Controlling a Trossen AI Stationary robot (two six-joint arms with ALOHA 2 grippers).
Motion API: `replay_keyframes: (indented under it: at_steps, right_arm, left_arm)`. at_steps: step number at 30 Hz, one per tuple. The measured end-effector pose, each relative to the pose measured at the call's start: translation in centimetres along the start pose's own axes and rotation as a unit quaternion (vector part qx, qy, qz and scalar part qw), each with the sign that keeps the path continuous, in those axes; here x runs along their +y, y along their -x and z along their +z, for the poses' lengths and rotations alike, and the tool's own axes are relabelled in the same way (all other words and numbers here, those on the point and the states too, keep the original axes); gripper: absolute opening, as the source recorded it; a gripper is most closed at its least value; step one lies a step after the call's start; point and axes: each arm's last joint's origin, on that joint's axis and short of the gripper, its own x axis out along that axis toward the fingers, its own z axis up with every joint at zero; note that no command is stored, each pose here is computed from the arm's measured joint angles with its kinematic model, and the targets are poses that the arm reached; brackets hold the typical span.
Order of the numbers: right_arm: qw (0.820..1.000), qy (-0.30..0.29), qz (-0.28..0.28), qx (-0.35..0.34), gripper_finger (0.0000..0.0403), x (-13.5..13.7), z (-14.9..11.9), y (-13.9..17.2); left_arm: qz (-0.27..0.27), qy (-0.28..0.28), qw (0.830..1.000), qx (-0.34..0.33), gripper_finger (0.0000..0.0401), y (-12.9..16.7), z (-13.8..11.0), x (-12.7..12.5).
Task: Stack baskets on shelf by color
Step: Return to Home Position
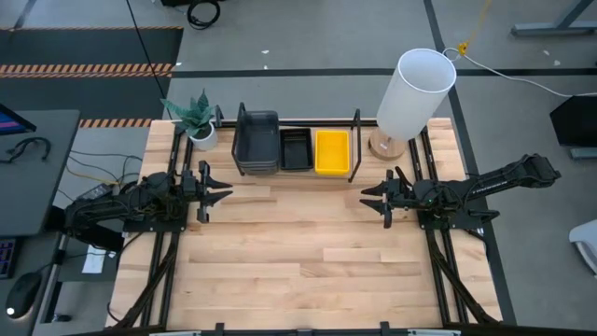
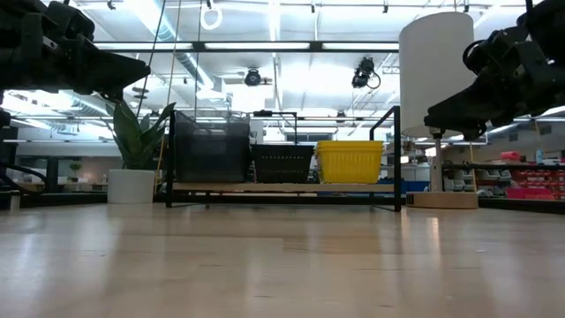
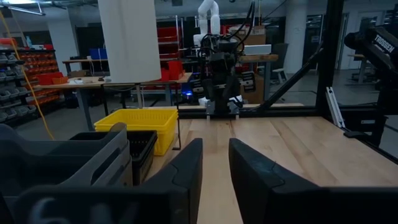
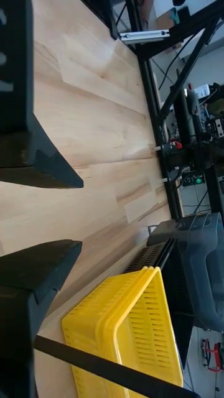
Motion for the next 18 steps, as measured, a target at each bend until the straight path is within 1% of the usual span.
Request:
replay_keyframes:
  at_steps: [6, 18]
  right_arm:
    - [1.0, 0.0, 0.0, 0.0, 0.0149, 0.0, 0.0, 0.0]
    - [1.0, 0.0, 0.0, 0.0, 0.0149, 0.0, 0.0, 0.0]
  left_arm:
    - [0.0, 0.0, 1.0, 0.0, 0.008, 0.0, 0.0, 0.0]
    - [0.0, 0.0, 1.0, 0.0, 0.0087, 0.0, 0.0, 0.0]
